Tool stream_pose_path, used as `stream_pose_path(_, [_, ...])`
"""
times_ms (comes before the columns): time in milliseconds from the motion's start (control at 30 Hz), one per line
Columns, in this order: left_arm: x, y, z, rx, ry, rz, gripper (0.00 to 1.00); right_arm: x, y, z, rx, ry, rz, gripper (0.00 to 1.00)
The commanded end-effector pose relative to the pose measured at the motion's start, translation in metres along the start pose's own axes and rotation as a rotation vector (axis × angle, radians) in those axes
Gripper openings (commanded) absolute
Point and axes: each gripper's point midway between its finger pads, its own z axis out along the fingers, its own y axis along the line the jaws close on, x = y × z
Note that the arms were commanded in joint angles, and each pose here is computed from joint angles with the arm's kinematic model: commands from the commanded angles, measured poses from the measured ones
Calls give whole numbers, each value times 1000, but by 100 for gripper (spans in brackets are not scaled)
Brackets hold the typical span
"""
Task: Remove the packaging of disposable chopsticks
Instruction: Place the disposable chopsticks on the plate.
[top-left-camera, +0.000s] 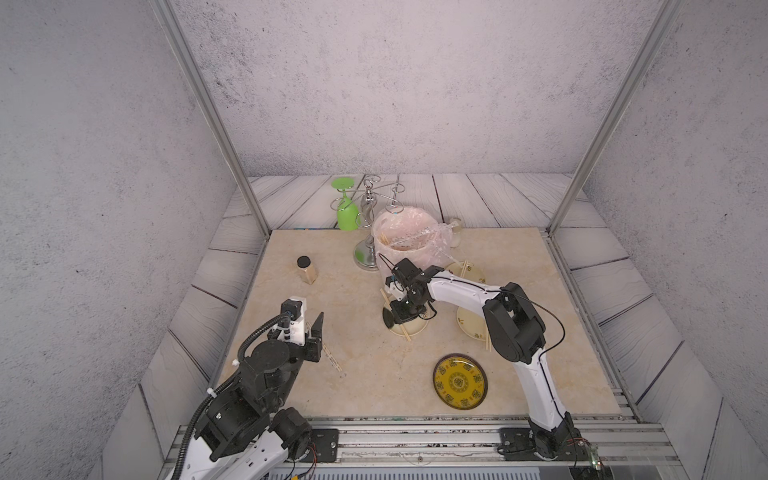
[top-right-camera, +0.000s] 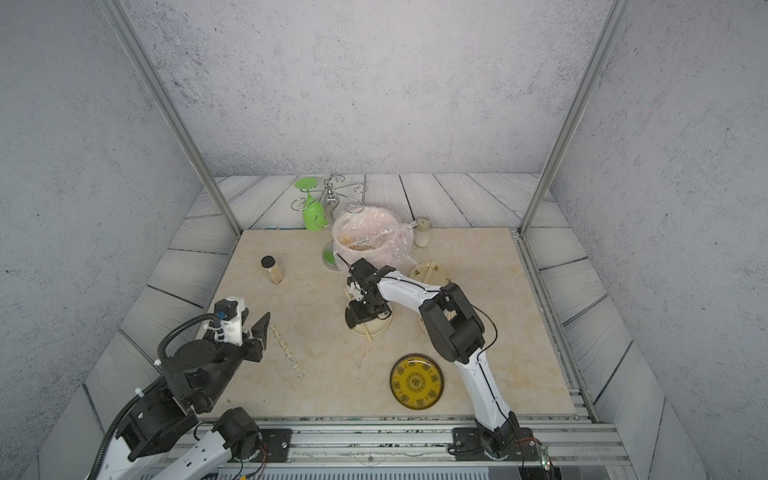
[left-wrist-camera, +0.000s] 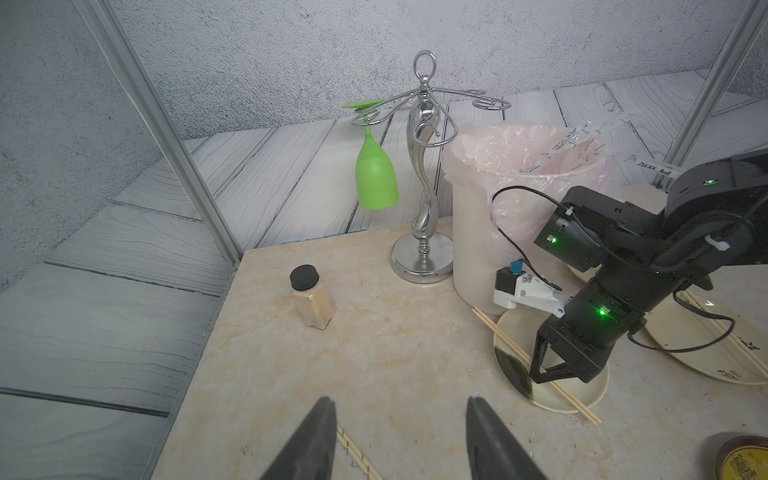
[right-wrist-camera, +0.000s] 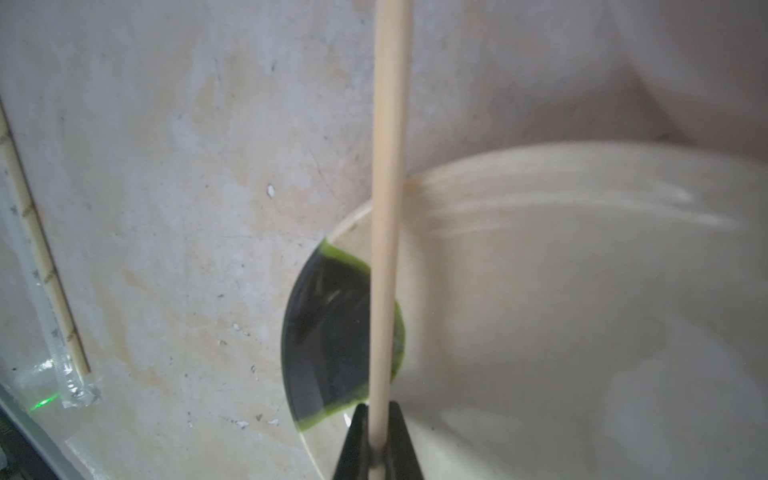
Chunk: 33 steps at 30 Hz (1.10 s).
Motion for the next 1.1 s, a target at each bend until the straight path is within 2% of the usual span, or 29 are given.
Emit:
stream_pose_path(0, [-11, 3, -6, -2, -31, -25, 53, 8, -14, 15, 41, 48, 12, 7])
stream_pose_path(167, [-11, 2, -5, 2, -27, -24, 53, 11, -9, 6, 27, 61, 16, 1])
stream_pose_path(1067, [-12, 2, -6, 5, -33, -29, 53, 7, -15, 4, 63, 66, 19, 16])
